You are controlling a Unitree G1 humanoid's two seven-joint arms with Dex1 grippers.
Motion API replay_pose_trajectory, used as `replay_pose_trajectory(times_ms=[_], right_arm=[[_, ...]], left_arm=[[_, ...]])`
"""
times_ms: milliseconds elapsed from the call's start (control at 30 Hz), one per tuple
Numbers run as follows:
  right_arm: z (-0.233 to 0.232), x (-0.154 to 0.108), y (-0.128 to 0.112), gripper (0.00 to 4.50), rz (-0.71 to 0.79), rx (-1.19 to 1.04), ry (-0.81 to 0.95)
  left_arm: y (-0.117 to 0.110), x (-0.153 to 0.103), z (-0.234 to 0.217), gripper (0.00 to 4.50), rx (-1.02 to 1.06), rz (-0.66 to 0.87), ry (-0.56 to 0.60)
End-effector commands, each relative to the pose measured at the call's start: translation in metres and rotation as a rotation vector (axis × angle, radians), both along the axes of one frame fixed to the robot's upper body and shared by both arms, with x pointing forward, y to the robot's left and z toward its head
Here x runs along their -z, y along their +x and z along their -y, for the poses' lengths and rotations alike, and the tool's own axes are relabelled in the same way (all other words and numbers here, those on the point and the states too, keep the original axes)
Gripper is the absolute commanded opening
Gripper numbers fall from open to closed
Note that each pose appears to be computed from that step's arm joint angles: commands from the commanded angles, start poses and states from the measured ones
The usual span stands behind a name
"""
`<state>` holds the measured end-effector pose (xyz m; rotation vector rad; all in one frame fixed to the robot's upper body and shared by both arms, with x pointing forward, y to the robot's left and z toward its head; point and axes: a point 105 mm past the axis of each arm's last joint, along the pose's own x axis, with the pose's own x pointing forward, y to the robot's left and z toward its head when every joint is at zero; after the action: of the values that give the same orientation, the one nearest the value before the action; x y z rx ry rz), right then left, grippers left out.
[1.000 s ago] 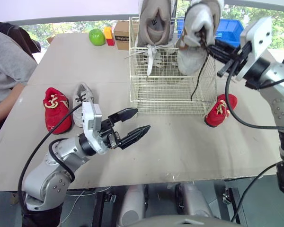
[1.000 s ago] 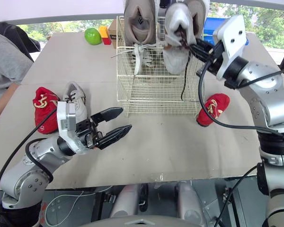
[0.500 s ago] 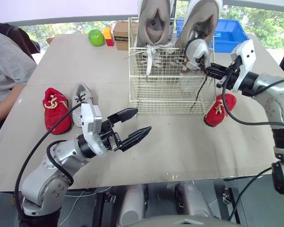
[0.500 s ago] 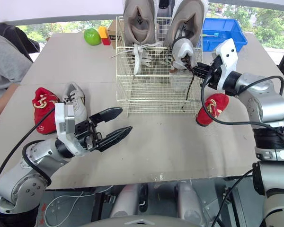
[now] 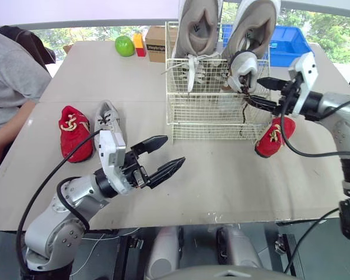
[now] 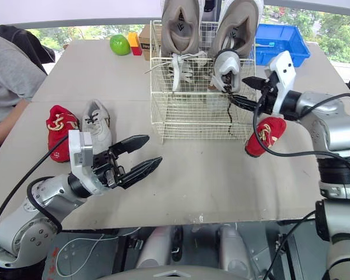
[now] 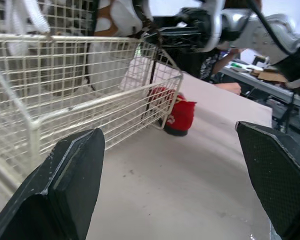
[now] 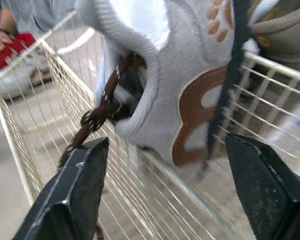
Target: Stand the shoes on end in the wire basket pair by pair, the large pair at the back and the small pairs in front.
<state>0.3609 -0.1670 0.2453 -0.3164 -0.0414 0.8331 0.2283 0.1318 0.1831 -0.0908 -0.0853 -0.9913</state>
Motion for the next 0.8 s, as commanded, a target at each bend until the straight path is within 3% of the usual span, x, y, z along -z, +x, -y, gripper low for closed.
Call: replay_pose_trajectory(times_ms=[33, 133, 300, 433, 467, 533, 667, 800], right_arm=[[0.023, -0.031, -0.011, 3.58, 0.144, 0.093, -0.041], [0.027, -0.04, -0.019, 3.58, 0.172, 0.106, -0.056], [0.012, -0.05, -0.053, 3.58, 0.212, -0.045, -0.077], [-0.036, -0.047, -0.099, 3.58, 0.202, -0.35, 0.027], [-0.049, -0.047, -0.105, 3.85, 0.19, -0.394, 0.086], [-0.071, -0.035, -0.112, 4.44, 0.153, -0.455, 0.104], [-0.095, -0.022, -0.123, 4.48, 0.124, -0.55, 0.143], [-0.101, -0.007, -0.129, 4.48, 0.096, -0.58, 0.105]], left_arm=[[-0.006, -0.012, 0.002, 4.5, 0.004, 0.057, 0.002], [-0.005, -0.011, 0.0, 4.5, -0.005, 0.054, -0.001], [0.0, -0.007, -0.011, 4.5, -0.087, 0.033, -0.015], [0.013, -0.001, -0.047, 4.5, -0.372, 0.009, -0.086], [0.014, 0.002, -0.064, 4.5, -0.488, -0.002, -0.107], [0.014, 0.013, -0.096, 4.5, -0.7, -0.065, -0.136], [0.026, 0.026, -0.136, 4.5, -0.875, -0.19, -0.067], [0.045, 0.023, -0.153, 4.5, -0.84, -0.31, -0.008]])
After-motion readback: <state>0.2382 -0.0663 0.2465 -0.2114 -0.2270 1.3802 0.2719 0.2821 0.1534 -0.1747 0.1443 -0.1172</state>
